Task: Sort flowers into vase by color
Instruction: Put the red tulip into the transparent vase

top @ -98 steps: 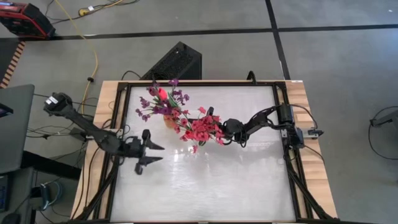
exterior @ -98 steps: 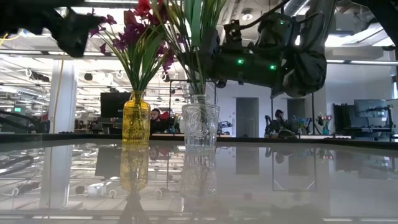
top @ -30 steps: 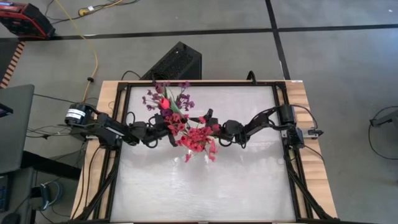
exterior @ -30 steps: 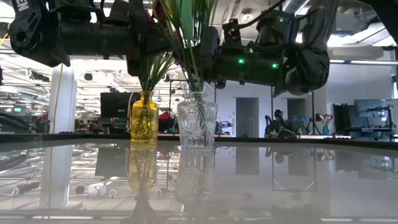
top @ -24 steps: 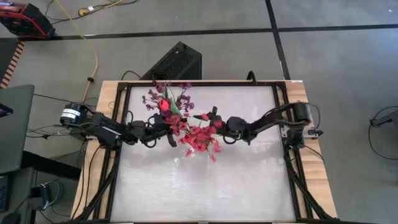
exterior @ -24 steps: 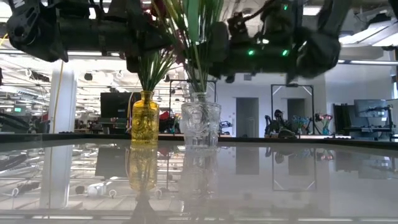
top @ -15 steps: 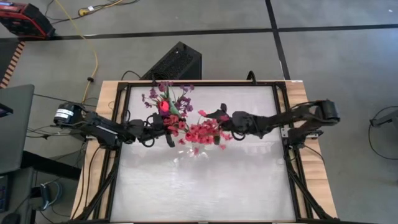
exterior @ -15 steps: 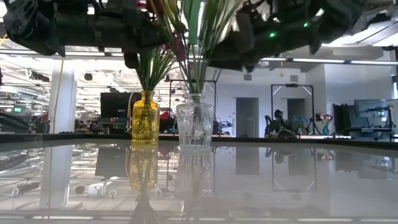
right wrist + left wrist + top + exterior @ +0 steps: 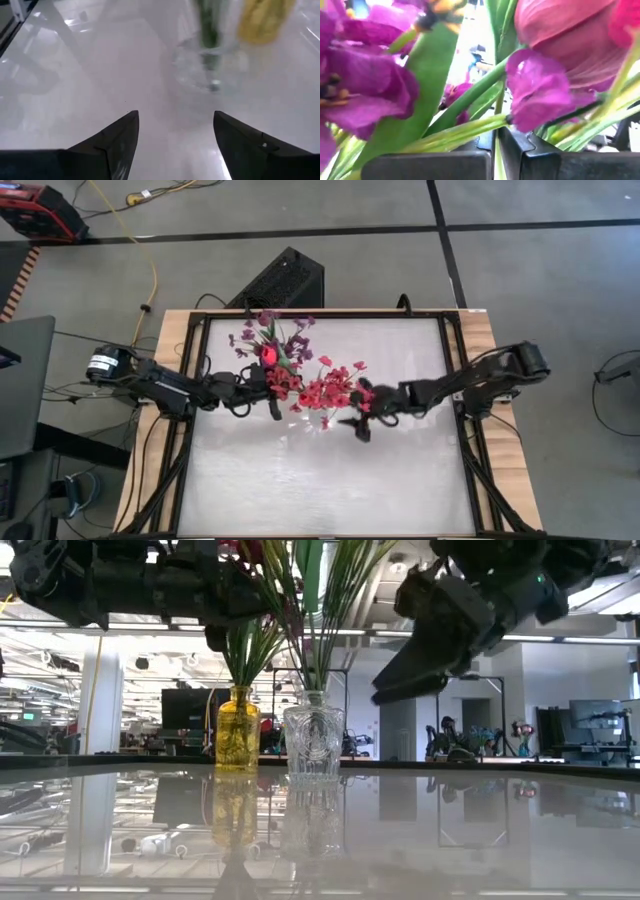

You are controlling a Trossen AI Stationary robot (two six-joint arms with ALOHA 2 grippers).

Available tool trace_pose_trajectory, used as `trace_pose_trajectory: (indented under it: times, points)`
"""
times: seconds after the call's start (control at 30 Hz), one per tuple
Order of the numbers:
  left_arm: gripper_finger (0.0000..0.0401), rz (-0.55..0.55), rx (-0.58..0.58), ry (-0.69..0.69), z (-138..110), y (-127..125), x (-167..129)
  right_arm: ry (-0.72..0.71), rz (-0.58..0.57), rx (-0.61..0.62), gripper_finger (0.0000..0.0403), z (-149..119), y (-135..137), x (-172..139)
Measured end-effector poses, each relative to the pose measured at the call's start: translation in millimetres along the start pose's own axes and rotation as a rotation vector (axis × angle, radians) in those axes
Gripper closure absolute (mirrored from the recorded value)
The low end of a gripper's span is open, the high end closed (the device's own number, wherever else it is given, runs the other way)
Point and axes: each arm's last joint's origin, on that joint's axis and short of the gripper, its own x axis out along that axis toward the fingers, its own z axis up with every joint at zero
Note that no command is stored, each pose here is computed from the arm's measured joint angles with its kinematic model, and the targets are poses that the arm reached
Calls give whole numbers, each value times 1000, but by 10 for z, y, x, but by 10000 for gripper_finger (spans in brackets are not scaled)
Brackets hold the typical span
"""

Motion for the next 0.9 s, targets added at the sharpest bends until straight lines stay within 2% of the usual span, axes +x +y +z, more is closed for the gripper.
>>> trace_pose_trajectory:
  times: [0.17,0.47,0.9]
  points:
    - [401,-20,30,66,44,-56,123,-71,25,-17,121,-122,182,287]
    - [401,-23,78,173,95,-121,262,-66,23,-22,121,-251,213,623]
    - [401,-46,75,280,-20,-113,248,-151,-19,8,121,-192,73,699]
